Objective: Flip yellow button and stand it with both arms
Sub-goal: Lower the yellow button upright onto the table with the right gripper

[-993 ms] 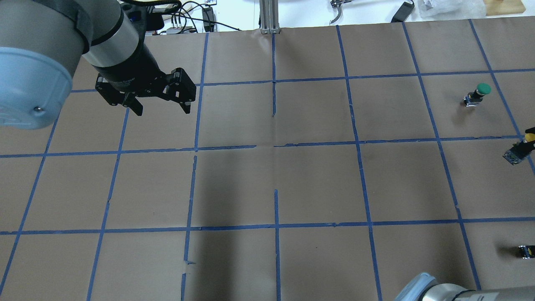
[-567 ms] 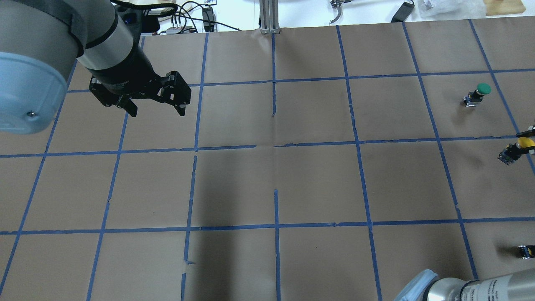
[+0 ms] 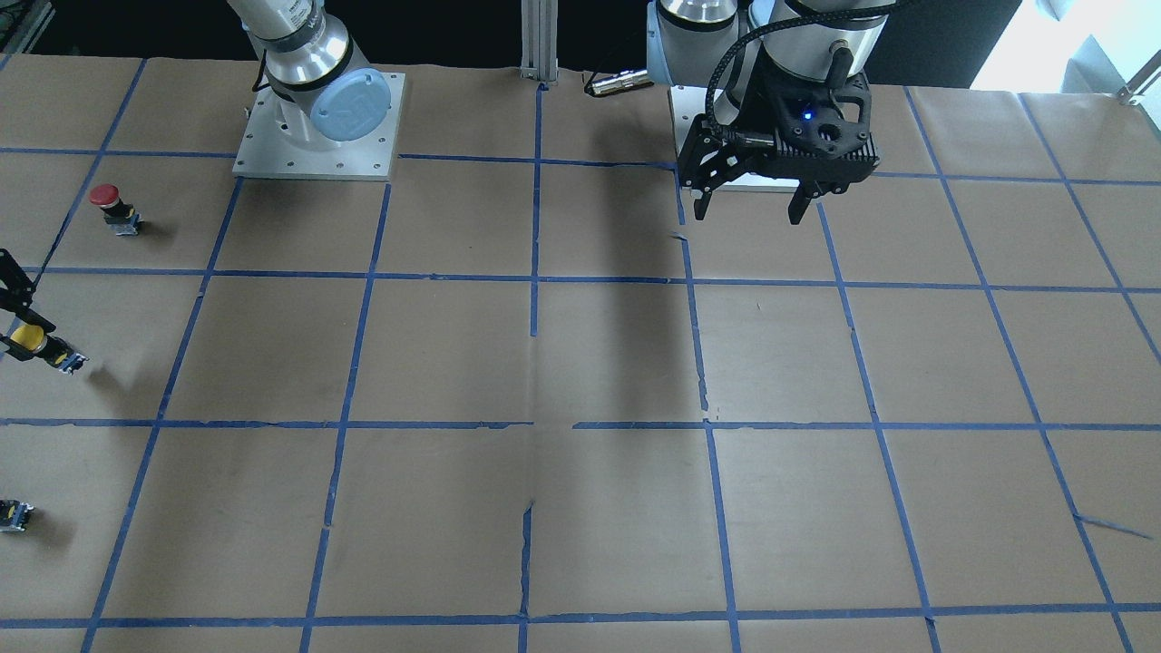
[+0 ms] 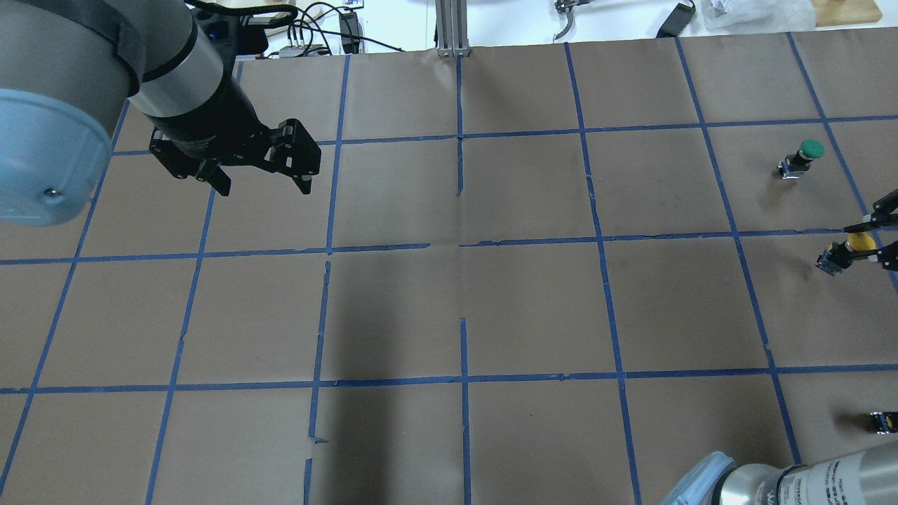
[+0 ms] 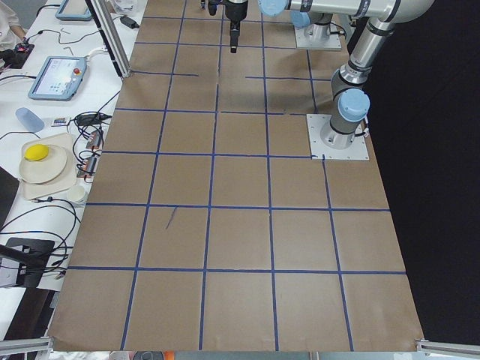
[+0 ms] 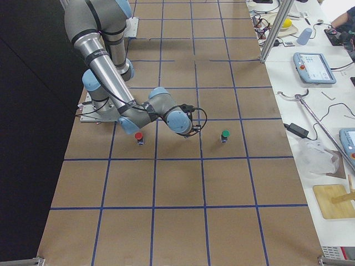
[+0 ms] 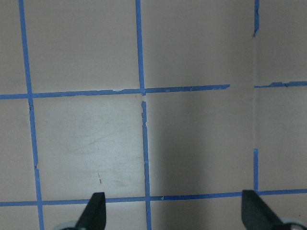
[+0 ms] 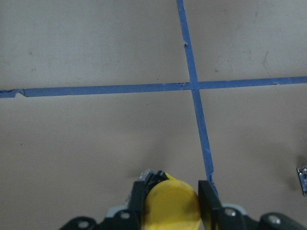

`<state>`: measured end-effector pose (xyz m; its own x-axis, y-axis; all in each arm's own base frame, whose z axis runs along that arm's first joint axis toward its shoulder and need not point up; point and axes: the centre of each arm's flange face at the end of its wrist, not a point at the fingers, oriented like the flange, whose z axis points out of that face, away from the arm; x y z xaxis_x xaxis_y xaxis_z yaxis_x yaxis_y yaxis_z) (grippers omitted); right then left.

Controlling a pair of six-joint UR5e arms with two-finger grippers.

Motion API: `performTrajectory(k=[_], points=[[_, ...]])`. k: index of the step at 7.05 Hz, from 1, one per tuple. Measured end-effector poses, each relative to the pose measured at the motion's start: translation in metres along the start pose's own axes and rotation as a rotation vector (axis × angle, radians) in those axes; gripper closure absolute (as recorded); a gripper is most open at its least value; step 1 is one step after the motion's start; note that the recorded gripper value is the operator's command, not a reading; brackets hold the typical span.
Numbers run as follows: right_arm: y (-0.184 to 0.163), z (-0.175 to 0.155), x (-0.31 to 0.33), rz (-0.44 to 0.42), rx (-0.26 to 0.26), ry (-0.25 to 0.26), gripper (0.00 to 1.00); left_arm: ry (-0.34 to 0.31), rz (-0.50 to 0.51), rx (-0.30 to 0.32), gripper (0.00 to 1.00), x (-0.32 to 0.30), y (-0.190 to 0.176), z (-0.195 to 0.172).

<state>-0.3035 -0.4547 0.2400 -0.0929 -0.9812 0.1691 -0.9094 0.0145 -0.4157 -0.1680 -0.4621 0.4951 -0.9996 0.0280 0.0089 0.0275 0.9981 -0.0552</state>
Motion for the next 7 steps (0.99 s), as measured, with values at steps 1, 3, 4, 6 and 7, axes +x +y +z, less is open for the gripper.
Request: performTrajectory(k=[1, 3, 4, 6, 7], points=[[0.0039, 0.0058, -0.0008, -0.013, 0.007, -0.009, 0.80, 0.000, 0.000, -0.001, 0.00, 0.0002, -0.0002, 0.0005], [0.0065, 0.0072, -0.0025, -0.022, 0.002, -0.028, 0.79, 0.002, 0.001, 0.001, 0.00, 0.0008, -0.0007, 0.0002], [0.0075, 0.0063, -0.0042, -0.025, -0.012, -0.049, 0.67, 0.004, 0.002, 0.004, 0.00, 0.0012, -0.0011, 0.0000], [0.0085, 0.0068, -0.0063, -0.026, -0.022, -0.067, 0.21, 0.003, 0.002, 0.011, 0.00, 0.0012, -0.0014, -0.0010], [0.0084, 0.0076, -0.0068, -0.022, -0.020, -0.068, 0.12, 0.002, 0.002, 0.012, 0.00, 0.0010, -0.0013, -0.0011]])
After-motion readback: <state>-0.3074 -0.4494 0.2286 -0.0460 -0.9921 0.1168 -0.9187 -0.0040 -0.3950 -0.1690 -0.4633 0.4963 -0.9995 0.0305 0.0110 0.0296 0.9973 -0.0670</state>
